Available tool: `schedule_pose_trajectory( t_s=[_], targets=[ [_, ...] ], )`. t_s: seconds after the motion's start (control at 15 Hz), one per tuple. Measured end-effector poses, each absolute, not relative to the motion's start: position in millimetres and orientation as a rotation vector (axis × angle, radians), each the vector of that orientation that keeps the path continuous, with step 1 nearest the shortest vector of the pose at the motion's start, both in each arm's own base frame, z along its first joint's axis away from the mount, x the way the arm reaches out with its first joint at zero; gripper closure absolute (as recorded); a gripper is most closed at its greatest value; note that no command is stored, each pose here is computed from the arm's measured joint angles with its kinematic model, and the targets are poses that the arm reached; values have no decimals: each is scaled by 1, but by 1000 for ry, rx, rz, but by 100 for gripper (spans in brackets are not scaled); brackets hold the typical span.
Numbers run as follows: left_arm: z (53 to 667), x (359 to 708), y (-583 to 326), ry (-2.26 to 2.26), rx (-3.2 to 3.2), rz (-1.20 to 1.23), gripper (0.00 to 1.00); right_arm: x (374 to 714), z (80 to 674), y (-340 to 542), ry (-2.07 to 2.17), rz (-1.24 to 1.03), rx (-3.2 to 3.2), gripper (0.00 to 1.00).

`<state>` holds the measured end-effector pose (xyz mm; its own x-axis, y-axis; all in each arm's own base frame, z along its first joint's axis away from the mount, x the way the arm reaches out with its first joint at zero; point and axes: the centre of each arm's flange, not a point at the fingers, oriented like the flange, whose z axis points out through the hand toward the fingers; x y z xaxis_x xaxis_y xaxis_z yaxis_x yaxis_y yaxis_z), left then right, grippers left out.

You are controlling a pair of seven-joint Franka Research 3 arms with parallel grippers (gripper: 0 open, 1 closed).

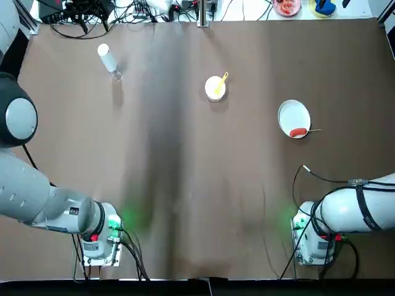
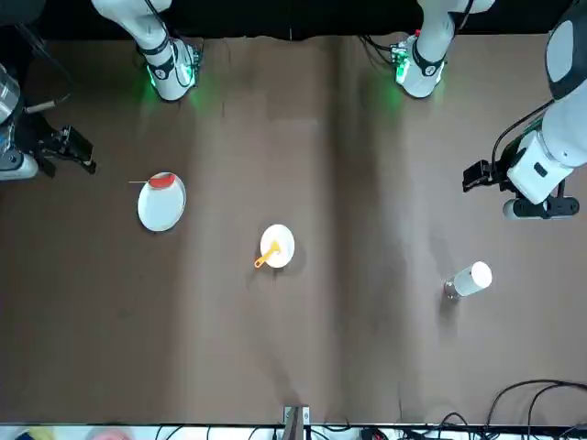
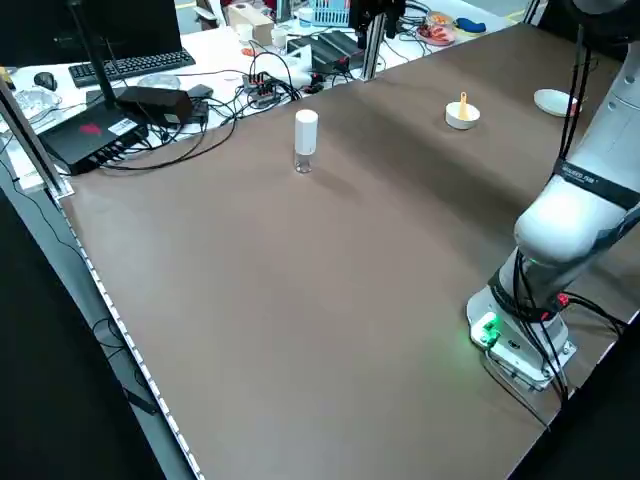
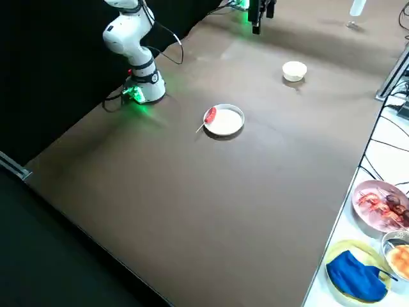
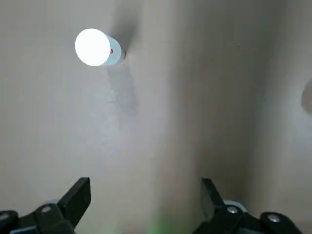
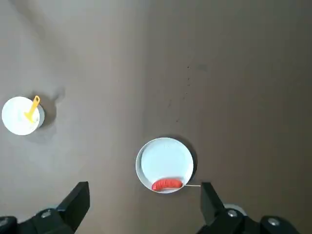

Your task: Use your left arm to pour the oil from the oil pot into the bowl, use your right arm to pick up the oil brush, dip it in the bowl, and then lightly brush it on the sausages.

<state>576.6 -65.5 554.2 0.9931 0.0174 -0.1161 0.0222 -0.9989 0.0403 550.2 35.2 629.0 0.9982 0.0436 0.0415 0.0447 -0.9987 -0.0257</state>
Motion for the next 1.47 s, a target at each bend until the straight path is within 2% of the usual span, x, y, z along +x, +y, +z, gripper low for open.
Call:
schedule_pose_trajectory(
  t_s=[1.47],
  targets=[
    [554, 577, -66, 31, 3095, -180, 0, 555, 608, 34, -53, -41, -3122, 0]
  ],
)
